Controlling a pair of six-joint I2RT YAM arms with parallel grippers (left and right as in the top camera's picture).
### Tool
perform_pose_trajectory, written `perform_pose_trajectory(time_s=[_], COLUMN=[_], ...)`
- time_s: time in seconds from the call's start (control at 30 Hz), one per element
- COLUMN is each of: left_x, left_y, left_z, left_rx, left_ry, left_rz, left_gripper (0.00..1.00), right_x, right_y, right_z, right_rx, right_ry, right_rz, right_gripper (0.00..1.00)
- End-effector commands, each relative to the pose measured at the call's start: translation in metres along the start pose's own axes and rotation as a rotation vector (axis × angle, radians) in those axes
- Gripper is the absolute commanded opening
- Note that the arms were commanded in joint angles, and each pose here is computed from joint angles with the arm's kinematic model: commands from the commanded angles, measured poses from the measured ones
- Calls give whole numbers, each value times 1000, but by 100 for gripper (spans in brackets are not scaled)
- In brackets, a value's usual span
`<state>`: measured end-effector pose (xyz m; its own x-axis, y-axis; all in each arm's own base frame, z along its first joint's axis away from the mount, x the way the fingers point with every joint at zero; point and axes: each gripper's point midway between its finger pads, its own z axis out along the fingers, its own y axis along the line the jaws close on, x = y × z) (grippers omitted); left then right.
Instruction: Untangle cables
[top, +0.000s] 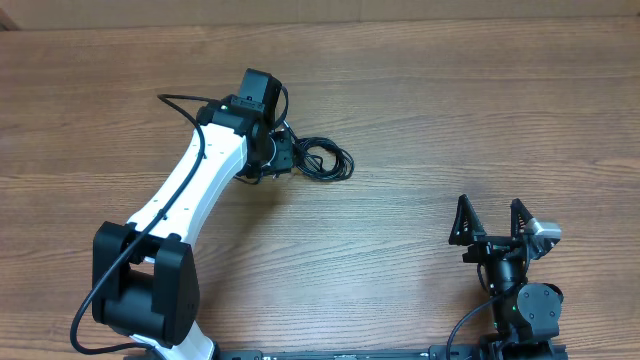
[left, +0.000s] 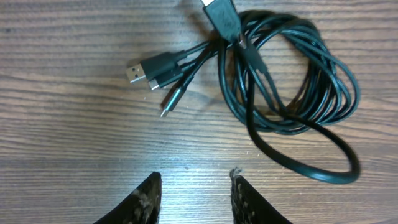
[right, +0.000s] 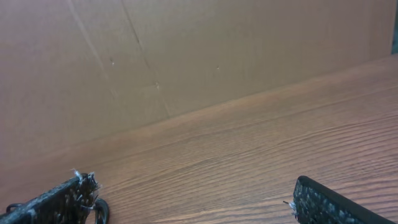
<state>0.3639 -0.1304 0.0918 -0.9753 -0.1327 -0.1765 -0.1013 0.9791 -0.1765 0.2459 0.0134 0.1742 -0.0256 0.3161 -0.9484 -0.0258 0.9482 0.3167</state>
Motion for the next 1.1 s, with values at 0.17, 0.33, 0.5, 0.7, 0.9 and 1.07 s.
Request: perform_pose_trajectory(time_s=[0.17,0.33,0.5,0.7,0.9,1.07], left_x=[3,0,-5,-14,-24,-26], left_y=[6,5,3,-1,-6,-6], left_z=[-1,0,3,2,5,19], left_rx=[-16,-11,3,20,37,34], left_ry=[-10,-22,-48,-83,-118,-104], left_rz=[5,-12,-45,-41,-37,-38], left_gripper=[42,42,44,43,4,8], right_x=[2,2,2,2,2,2], right_y=[1,1,1,1,1,1], right_z=[0,0,0,0,0,0], right_rx=[-6,-6,-6,-6,-6,-6], right_ry=[-1,0,-1,-1,0,0], right_rz=[-8,-8,-8,-8,-8,-8], right_gripper=[100,100,100,100,100,100])
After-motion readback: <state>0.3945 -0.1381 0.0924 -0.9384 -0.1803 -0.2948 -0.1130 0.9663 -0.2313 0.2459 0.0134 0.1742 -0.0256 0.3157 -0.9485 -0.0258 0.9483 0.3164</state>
